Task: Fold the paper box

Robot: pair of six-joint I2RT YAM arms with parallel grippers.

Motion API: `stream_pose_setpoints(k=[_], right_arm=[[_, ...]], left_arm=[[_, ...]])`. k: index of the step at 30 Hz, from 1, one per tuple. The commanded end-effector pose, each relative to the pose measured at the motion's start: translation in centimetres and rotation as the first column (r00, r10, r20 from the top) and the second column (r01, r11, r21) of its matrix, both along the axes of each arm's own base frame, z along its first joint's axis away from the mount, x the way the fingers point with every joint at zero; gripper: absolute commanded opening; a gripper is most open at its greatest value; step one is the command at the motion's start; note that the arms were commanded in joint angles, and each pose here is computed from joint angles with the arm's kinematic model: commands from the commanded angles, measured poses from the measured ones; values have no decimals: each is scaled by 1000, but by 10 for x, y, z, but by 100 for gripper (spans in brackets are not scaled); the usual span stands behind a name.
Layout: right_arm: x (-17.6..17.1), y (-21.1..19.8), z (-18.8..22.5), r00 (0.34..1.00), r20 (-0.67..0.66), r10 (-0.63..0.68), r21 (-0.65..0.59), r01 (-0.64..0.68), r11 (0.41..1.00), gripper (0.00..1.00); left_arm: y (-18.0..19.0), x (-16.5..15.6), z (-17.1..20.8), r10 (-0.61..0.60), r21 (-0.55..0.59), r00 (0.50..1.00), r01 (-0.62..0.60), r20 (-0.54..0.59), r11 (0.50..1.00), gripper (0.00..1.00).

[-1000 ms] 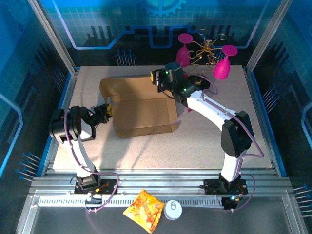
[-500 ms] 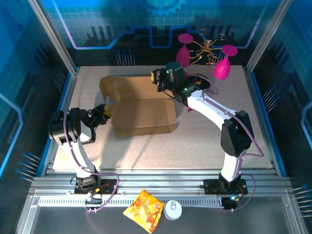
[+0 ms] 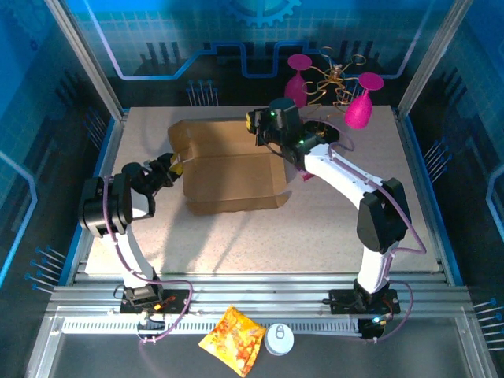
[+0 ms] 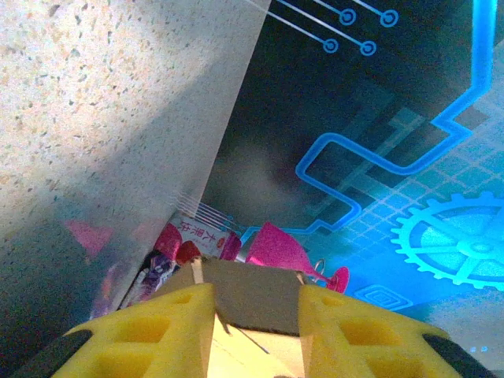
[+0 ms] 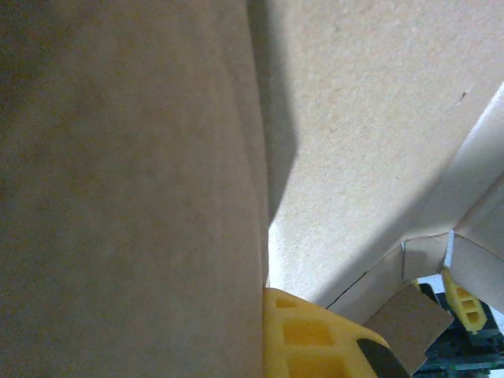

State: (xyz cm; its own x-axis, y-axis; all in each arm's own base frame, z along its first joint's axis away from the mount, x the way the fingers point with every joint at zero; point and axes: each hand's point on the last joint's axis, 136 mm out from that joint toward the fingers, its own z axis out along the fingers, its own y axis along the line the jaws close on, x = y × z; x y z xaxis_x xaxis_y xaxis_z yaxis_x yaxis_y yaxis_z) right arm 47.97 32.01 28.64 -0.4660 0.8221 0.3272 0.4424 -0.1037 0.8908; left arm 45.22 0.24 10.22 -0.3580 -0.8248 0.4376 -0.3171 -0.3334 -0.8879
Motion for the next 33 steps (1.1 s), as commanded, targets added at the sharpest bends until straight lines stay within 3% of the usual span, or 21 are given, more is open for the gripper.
stream_pose_setpoints(k=[1,23,29,33], right_arm=[[2,-5,39,998,56,-13,71,9,997,0],[3,-2,40,999,49,-12,98,7,995,0],[3,-1,40,999,49,-12,101,7,995,0],[4,-2,41,998,52,-18,100,13,995,0]], left_arm=[[-10,-2,10,-45,-13,999,45,22,999,32],[-39,1,22,-113,-53,992,116,52,992,21],[-49,9,26,-99,-94,992,106,75,990,6],[-47,9,25,-73,-126,994,83,81,989,3]])
